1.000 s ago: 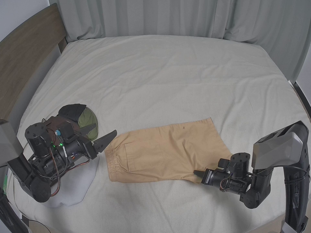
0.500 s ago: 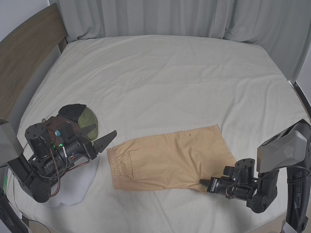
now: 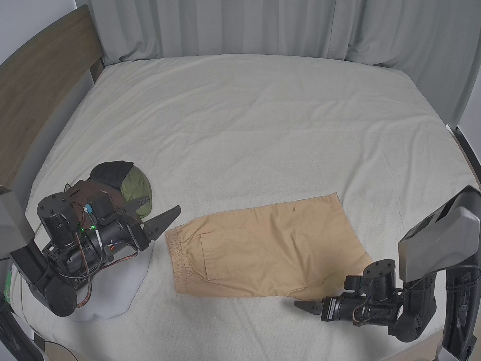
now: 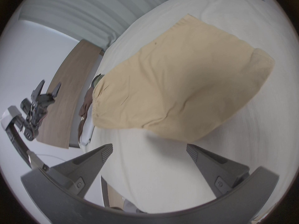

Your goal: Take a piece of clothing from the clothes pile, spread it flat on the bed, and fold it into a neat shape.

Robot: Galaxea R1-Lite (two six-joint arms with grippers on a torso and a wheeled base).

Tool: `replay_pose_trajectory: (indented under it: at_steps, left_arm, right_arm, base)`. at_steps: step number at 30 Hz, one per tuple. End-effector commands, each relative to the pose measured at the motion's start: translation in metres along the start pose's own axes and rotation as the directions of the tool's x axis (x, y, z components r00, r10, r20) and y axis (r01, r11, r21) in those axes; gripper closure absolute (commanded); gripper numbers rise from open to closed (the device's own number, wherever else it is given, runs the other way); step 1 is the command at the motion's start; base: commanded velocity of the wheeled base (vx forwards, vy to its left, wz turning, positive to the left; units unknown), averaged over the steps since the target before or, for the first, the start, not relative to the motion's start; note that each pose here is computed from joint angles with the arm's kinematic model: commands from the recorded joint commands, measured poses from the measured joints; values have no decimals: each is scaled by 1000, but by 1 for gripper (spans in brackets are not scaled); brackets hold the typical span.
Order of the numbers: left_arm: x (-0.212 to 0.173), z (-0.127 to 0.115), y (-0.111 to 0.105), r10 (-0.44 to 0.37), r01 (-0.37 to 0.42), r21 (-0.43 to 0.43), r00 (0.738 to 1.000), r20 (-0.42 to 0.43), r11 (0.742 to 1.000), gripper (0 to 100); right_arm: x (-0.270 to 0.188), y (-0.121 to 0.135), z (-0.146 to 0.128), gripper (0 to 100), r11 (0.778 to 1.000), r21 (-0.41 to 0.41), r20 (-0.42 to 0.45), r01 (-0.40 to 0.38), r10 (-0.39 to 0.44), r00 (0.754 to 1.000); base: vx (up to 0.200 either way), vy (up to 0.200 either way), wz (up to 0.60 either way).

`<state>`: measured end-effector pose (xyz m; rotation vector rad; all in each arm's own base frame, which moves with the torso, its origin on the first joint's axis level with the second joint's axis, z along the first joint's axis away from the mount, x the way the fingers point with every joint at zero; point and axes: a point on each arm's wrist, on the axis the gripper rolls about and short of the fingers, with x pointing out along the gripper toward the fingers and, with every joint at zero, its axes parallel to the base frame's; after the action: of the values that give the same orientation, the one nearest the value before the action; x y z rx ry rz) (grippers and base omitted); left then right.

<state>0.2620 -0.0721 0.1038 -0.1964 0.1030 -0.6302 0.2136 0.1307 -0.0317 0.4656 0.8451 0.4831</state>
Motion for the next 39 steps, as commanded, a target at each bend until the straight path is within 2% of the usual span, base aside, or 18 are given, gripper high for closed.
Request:
replay_pose_trajectory:
  at_steps: [1, 7, 15, 17, 23, 28, 30, 32, 34, 35, 39]
  left_arm:
    - [-1, 3, -2, -8, 8, 4, 1000, 9, 1000, 0]
    - [-2, 4, -4, -23, 23, 8, 1000, 12, 1000, 0]
    - [-5, 5, -5, -28, 28, 8, 1000, 13, 1000, 0]
    - [-10, 8, -8, -53, 53, 9, 998, 14, 999, 0]
    - [-16, 9, -12, -71, 71, 8, 997, 10, 997, 0]
    - [-18, 5, -12, -68, 68, -1, 998, -6, 998, 0]
    - [-19, 4, -12, -66, 66, -2, 998, -9, 998, 0]
    - [-18, 3, -14, -74, 74, -5, 997, -13, 997, 0]
    - [-18, 3, -14, -75, 75, -5, 997, -15, 997, 0]
    - [-16, 1, -15, -80, 80, -8, 997, -22, 997, 0]
    - [-14, -4, -12, -74, 74, -17, 996, -43, 997, 0]
  right_arm:
    - [-17, 18, -9, 0, 996, -61, -39, -57, 55, 998]
    - [-35, 39, -16, 0, 983, -131, -57, -132, 126, 990]
    - [-53, 63, 0, 0, 953, -200, 39, -229, 241, 970]
    - [-60, 69, 4, 0, 936, -248, 66, -249, 273, 960]
    - [-65, 74, 11, 0, 922, -284, 105, -263, 303, 947]
    - [-69, 74, 21, 0, 879, -409, 143, -244, 326, 935]
    - [-72, 74, 24, 0, 874, -422, 153, -243, 333, 931]
    - [-83, 80, 33, 0, 846, -460, 189, -268, 389, 902]
    - [-85, 82, 35, 0, 842, -466, 198, -272, 399, 895]
    - [-94, 88, 43, 0, 826, -489, 242, -279, 436, 867]
    - [-100, 88, 49, 0, 827, -496, 277, -265, 440, 854]
  base:
    - [0, 0, 0]
    - [0, 0, 0]
    - [0, 0, 0]
    - [0, 0, 0]
    - [0, 0, 0]
    - [0, 0, 0]
    - [0, 0, 0]
    - [0, 0, 0]
    - [0, 0, 0]
    - [0, 0, 0]
    - [0, 0, 0]
